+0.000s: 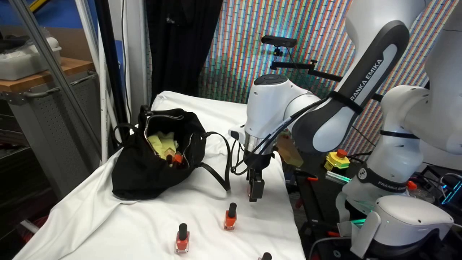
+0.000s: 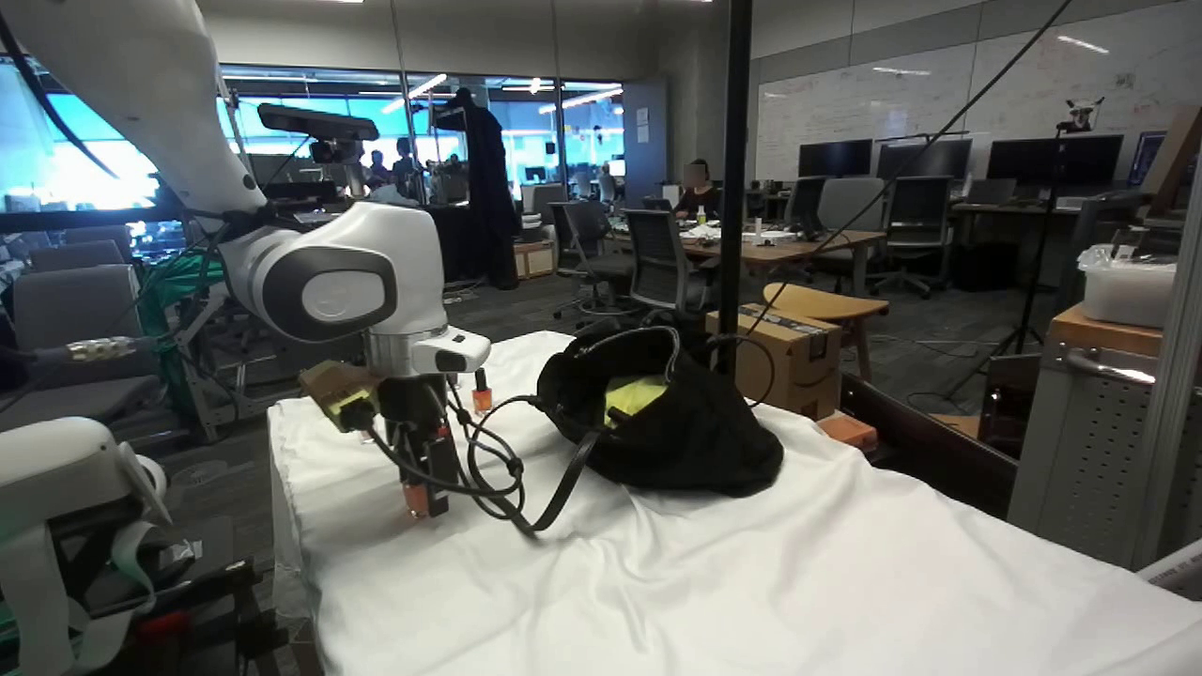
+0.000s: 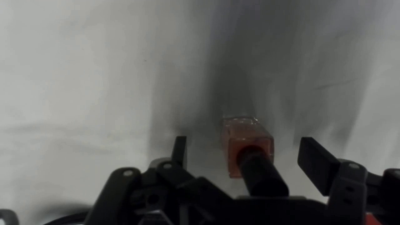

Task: Pick up the nail polish and put them in the bag

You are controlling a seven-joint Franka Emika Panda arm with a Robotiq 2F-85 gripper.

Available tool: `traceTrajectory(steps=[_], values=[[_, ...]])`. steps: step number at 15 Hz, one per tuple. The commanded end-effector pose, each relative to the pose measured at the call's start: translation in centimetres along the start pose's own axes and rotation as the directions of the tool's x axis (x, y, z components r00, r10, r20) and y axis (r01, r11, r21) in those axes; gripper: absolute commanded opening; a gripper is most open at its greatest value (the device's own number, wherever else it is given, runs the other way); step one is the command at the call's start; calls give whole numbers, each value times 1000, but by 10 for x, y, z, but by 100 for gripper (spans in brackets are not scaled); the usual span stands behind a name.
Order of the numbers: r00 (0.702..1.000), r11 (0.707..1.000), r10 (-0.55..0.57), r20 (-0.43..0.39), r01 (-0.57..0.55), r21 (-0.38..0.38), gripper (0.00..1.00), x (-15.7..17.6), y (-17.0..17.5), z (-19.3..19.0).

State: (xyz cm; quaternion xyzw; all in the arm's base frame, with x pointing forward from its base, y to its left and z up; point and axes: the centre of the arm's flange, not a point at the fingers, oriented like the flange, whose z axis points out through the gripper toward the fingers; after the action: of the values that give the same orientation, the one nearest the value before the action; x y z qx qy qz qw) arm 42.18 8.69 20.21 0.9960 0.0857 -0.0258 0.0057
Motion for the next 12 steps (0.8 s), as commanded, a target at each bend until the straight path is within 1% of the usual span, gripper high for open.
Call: traceTrajectory(steps=[1, 4, 6, 7, 8, 9, 12], values=[[999, 1000, -23, 46, 24, -8, 63, 0, 0, 23], [999, 1000, -24, 47, 24, -11, 41, 1, 1, 22], [998, 999, -28, 50, 29, -16, 29, 0, 0, 23], [998, 999, -31, 54, 32, -20, 21, 1, 0, 22], [998, 999, -32, 58, 34, -24, 17, 1, 0, 21], [997, 999, -34, 64, 36, -27, 21, 1, 0, 20], [994, 997, -50, 93, 55, -46, 21, 3, 0, 13]])
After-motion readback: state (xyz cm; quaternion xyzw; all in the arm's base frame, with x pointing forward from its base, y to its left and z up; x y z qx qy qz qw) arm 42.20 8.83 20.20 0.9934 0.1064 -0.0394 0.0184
